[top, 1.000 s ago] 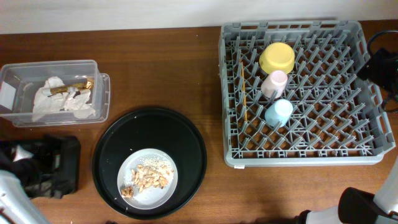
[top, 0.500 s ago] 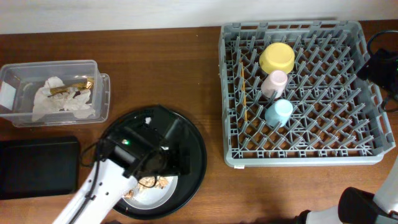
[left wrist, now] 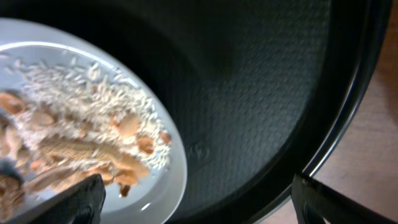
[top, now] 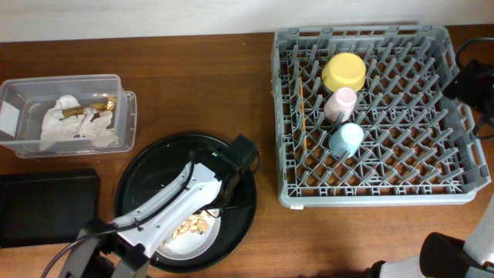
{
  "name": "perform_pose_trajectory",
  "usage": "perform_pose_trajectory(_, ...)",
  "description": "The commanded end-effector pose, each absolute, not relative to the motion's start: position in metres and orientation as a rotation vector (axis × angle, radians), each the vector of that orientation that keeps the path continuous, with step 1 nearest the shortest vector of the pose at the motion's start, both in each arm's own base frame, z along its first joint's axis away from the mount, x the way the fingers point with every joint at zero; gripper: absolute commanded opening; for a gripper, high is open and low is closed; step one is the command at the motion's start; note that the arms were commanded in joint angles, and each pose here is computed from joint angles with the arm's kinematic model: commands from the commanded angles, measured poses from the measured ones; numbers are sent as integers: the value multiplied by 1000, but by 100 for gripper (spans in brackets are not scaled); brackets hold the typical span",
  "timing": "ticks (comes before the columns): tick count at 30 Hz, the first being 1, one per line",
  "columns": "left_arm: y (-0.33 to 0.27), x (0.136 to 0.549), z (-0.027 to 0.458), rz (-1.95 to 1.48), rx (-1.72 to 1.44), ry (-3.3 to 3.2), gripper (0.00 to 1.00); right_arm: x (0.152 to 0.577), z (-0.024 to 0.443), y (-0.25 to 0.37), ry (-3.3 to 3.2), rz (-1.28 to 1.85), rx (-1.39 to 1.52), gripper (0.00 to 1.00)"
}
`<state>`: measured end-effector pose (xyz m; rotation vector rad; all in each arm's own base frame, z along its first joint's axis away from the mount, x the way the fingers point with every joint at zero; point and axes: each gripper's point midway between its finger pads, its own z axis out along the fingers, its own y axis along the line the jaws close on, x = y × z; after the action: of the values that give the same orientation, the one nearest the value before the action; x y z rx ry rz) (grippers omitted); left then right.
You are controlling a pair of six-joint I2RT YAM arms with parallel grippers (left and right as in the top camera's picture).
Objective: Sort waste into correct bins and load items into the dishwasher rack
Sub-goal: 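Grasp the rim of the white plate with the left gripper, then lift the plate and carry it toward the black tray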
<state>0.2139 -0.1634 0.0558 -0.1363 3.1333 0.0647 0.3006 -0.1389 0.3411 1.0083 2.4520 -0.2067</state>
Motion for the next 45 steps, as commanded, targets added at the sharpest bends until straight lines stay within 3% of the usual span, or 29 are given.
perform_pose_trajectory(1, -169, 220, 38, 35, -148, 3105, 95, 300, 340, -140, 2451, -208, 1019, 99)
perform_pose_trajectory(6, -169, 221, 27, 43, -147, 3107, 98, 300, 340, -140, 2451, -208, 1019, 98)
perform_pose_trajectory(10, -165, 219, 25, 74, -144, 3109, 55, 300, 340, -140, 2451, -208, 1019, 98)
perform_pose_trajectory(17, -152, 211, 9, 141, -183, 3102, 50, 300, 340, -140, 2452, -208, 1018, 98)
perform_pose_trajectory(25, -151, 217, 9, 154, -182, 3072, 25, 300, 340, -140, 2451, -208, 1019, 98)
perform_pose_trajectory(35, -148, 213, 7, 172, -205, 3088, 14, 300, 340, -140, 2451, -208, 1019, 98)
perform_pose_trajectory(37, -148, 213, 7, 173, -209, 3087, 2, 300, 340, -140, 2451, -208, 1019, 99)
perform_pose_trajectory(45, -146, 210, 9, 196, -202, 3098, 1, 300, 340, -140, 2451, -208, 1019, 98)
